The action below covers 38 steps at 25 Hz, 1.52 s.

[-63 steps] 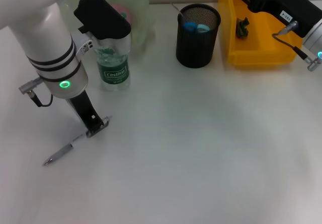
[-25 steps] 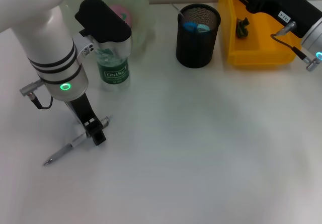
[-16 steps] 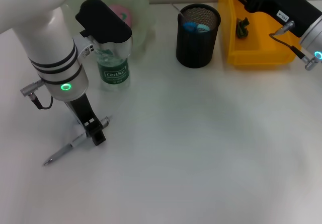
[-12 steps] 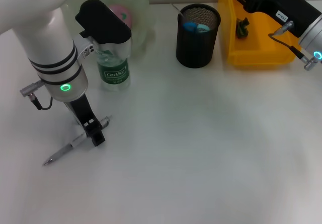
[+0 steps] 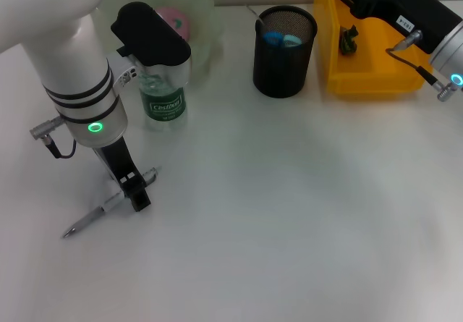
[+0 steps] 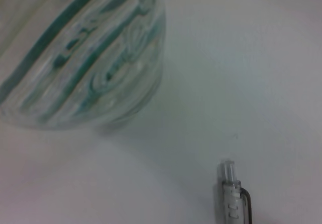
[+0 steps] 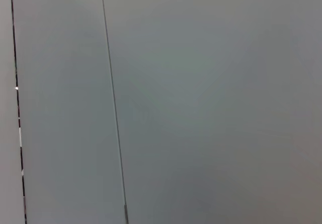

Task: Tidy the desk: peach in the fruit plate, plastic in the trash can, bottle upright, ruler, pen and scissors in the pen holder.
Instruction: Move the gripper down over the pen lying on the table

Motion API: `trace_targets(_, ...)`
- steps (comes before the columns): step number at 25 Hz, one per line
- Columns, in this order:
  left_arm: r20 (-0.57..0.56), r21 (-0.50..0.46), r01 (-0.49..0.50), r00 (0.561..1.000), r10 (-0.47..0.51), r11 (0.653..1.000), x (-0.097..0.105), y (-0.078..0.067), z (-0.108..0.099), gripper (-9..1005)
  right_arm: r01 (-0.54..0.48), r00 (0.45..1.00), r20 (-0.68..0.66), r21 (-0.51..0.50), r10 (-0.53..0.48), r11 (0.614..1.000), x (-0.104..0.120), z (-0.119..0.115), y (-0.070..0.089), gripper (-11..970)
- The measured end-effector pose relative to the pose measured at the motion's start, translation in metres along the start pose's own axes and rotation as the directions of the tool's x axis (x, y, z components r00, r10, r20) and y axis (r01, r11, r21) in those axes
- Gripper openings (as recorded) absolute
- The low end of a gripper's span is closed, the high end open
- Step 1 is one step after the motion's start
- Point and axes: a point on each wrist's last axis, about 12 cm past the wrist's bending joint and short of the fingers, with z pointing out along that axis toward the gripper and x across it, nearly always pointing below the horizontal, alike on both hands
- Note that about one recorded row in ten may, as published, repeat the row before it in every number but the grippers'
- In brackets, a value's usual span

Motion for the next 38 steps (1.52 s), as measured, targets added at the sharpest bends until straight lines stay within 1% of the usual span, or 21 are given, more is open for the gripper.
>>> trace_targets(10, -0.001, -0.001, -0.003, 1.0, 0.003, 1.0, 0.0, -0.0001, 0.0002, 723, 0.004, 1.0, 0.002, -0.003, -0.004, 1.0, -0.0014, 0.0014, -0.0003, 604)
trace_targets(21, -0.005, -0.008, -0.016, 1.0, 0.016, 1.0, -0.0007, -0.0015, 0.0004, 660, 0.003, 1.0, 0.002, -0.003, -0.003, 1.0, -0.0013, 0.0015, -0.0003, 604)
trace_targets(34, -0.003, -0.023, -0.016, 1.0, 0.016, 1.0, -0.001, 0.0008, -0.0024, 629, 0.005, 1.0, -0.002, -0.001, -0.005, 1.0, -0.0016, 0.0035, -0.0008, 604)
trace_targets(38, -0.001, -0.018, -0.021, 1.0, 0.021, 1.0, -0.002, -0.0002, -0.0025, 445, 0.007, 1.0, -0.004, 0.001, -0.007, 1.0, -0.002, 0.0044, -0.0012, 604)
